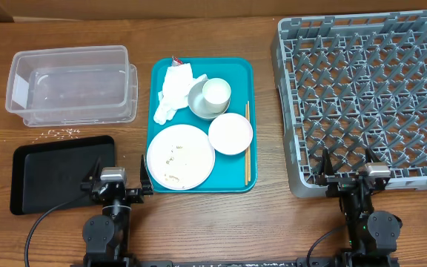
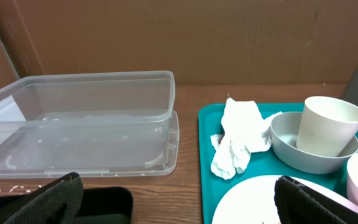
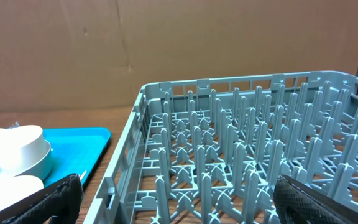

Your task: Sort waste into correct bins and load items into the dishwasher

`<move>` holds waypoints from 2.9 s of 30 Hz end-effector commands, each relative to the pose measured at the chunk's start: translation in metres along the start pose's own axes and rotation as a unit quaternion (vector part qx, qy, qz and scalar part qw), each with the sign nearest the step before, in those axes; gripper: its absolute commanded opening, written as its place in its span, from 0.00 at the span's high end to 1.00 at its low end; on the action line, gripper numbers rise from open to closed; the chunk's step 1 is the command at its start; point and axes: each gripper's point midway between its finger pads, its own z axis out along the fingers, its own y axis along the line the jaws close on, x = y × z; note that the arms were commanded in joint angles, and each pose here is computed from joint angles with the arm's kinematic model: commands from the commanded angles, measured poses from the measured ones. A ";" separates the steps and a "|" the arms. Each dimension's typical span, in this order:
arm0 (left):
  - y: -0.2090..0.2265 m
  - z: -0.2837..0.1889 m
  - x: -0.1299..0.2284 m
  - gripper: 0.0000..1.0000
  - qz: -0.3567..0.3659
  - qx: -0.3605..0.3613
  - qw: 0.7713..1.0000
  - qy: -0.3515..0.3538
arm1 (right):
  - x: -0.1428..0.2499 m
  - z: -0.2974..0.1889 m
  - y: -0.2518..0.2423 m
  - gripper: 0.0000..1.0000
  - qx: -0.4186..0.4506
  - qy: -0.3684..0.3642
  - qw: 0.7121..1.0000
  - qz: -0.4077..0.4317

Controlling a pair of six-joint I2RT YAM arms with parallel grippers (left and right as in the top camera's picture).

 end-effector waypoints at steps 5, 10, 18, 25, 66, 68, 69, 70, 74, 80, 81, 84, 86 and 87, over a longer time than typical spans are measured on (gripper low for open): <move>0.000 0.000 -0.001 0.00 0.004 0.001 1.000 -0.005 | 0.002 0.000 -0.003 0.00 0.007 -0.002 1.000 -0.003; 0.000 0.000 -0.001 0.00 0.004 0.001 1.000 -0.005 | 0.002 0.000 -0.003 0.00 0.007 -0.002 1.000 -0.003; 0.000 0.000 -0.001 0.00 0.004 0.001 1.000 -0.005 | 0.002 0.000 -0.003 0.00 0.007 -0.002 1.000 -0.003; 0.000 0.000 -0.001 0.00 0.004 0.001 1.000 -0.005 | 0.002 0.000 -0.003 0.00 0.007 -0.002 1.000 -0.003; -0.056 -0.048 -0.141 0.00 -0.025 0.184 0.948 -0.259 | 0.002 0.000 -0.003 0.00 0.007 -0.002 1.000 -0.003; -0.056 -0.050 -0.153 0.00 -0.006 0.179 0.947 -0.266 | 0.002 0.000 -0.003 0.00 0.007 -0.002 1.000 -0.003; -0.056 -0.050 -0.158 0.00 0.001 0.177 0.947 -0.268 | 0.002 0.000 -0.003 0.00 0.007 -0.002 1.000 -0.003; -0.056 -0.049 -0.163 0.00 0.003 0.177 0.947 -0.267 | 0.002 0.000 -0.003 0.00 0.007 -0.002 1.000 -0.003; -0.057 -0.037 -0.179 0.00 0.026 0.172 0.952 -0.252 | 0.002 0.000 -0.003 0.00 0.007 -0.002 1.000 -0.003; -0.059 0.008 -0.208 0.00 0.031 0.173 0.968 -0.177 | 0.002 0.000 -0.003 0.00 0.007 -0.002 1.000 -0.003; -0.059 0.020 -0.209 0.00 0.028 0.174 0.973 -0.147 | 0.002 0.000 -0.003 0.00 0.007 -0.002 1.000 -0.003; -0.057 0.059 -0.201 0.00 0.010 0.165 0.986 -0.010 | 0.002 0.000 -0.003 0.00 0.007 -0.002 1.000 -0.003; -0.057 0.078 -0.192 0.00 0.017 0.168 0.982 0.079 | 0.002 0.000 -0.003 0.00 0.007 -0.002 1.000 -0.003; -0.059 0.086 -0.188 0.00 0.024 0.177 0.976 0.123 | 0.002 0.000 -0.003 0.00 0.007 -0.002 1.000 -0.003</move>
